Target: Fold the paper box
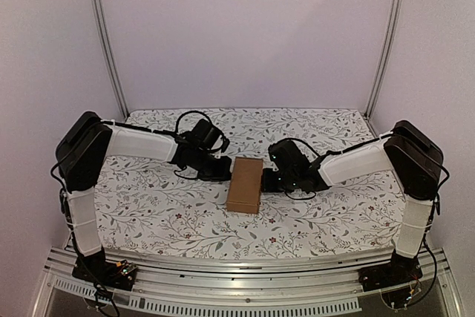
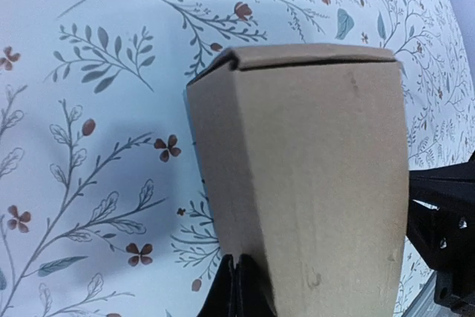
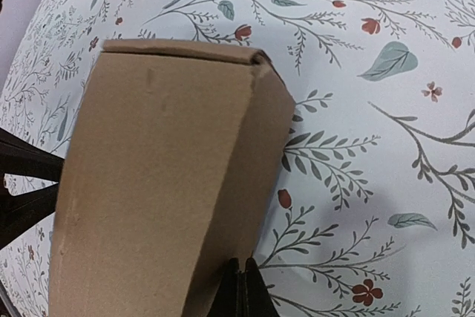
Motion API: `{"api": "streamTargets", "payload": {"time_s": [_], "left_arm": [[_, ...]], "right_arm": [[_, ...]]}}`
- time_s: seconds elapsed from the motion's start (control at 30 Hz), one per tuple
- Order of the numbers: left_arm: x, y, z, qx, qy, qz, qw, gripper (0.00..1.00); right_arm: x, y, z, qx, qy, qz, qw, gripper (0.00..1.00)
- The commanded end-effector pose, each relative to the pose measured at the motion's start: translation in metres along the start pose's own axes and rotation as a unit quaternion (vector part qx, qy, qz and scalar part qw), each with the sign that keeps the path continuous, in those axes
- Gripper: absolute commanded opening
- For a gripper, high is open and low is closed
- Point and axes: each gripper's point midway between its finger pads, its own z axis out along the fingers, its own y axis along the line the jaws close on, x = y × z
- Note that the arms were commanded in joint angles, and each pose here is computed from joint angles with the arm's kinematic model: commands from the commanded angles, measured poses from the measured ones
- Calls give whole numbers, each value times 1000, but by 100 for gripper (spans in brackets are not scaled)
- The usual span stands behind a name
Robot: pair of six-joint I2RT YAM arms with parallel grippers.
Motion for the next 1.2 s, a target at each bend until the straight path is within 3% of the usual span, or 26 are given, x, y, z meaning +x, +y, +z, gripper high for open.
{"api": "streamTargets", "payload": {"time_s": [0.0, 0.13, 0.23, 0.4, 0.5, 0.63, 0.67, 0.7, 0.83, 1.17], "left_arm": [[-8, 13, -8, -35, -3, 11, 999, 0], [-13, 26, -24, -77, -16, 13, 997, 0], [-14, 34, -40, -101, -23, 11, 995, 3], [-19, 30, -79, -105, -61, 15, 992, 37], [-21, 26, -106, -104, -79, 22, 991, 53], [-22, 21, -145, -107, -101, 33, 989, 65], [-23, 19, -156, -107, -108, 35, 988, 71], [-24, 18, -169, -109, -120, 36, 986, 77], [-24, 16, -219, -115, -158, 43, 980, 99], [-7, 13, -326, -114, -236, 79, 962, 100]], "right_arm": [[-7, -2, 1, -9, 6, -10, 1000, 0], [-15, -14, -7, 3, -3, -8, 1000, 0], [-24, -22, -18, 21, -14, -17, 1000, 10], [-33, -33, -47, 54, -25, -59, 997, 19], [-38, -38, -69, 66, -37, -78, 994, 38], [-46, -47, -102, 85, -57, -91, 991, 76], [-51, -47, -114, 88, -67, -96, 989, 95], [-54, -50, -125, 95, -73, -98, 988, 98], [-59, -54, -165, 102, -87, -120, 984, 99], [-73, -80, -264, 134, -159, -94, 974, 99]]}}
